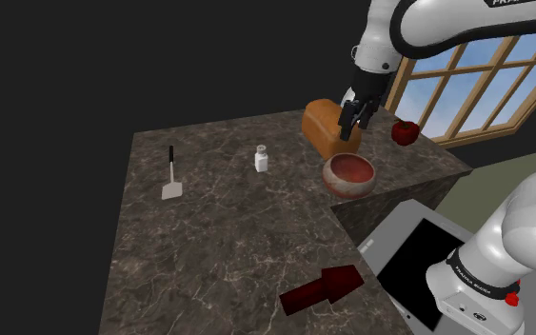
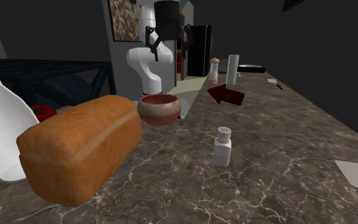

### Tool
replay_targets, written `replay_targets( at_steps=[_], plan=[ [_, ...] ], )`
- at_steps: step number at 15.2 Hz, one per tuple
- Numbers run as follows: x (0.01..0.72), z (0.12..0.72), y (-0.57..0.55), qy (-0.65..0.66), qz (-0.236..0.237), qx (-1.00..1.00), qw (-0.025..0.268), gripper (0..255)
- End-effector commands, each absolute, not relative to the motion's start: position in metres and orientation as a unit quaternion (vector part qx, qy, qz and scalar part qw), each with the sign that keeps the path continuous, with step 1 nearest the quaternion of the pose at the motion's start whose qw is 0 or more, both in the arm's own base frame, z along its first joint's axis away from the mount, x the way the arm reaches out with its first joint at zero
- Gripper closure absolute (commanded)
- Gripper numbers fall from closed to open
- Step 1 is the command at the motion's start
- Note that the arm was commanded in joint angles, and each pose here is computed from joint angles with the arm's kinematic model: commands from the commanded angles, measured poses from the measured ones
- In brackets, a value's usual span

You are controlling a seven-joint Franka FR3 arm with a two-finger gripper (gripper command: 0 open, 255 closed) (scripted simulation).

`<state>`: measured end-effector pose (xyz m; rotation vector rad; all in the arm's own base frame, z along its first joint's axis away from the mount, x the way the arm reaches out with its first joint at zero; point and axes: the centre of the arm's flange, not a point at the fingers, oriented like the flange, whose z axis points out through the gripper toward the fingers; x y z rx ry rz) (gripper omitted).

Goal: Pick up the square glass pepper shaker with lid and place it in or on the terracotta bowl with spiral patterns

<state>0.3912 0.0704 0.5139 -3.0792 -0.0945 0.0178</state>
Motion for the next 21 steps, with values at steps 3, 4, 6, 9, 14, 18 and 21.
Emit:
replay_targets(
  at_steps=[3, 4, 6, 9, 14, 18, 21],
  plan=[
    [0.432, 0.493, 0.093, -0.031, -0.001, -0.999, 0.021, 0],
    [0.442, 0.488, 0.099, -0.031, -0.003, -0.999, 0.018, 0],
    [0.463, 0.477, 0.11, -0.03, -0.006, -0.999, 0.013, 0],
    [0.495, 0.462, 0.128, -0.03, -0.011, -0.999, 0.006, 0],
    [0.548, 0.436, 0.155, -0.03, -0.019, -0.999, -0.007, 0],
    [0.591, 0.415, 0.177, -0.03, -0.026, -0.999, -0.017, 0],
    [0.62, 0.402, 0.192, -0.03, -0.03, -0.999, -0.024, 0]
  ],
)
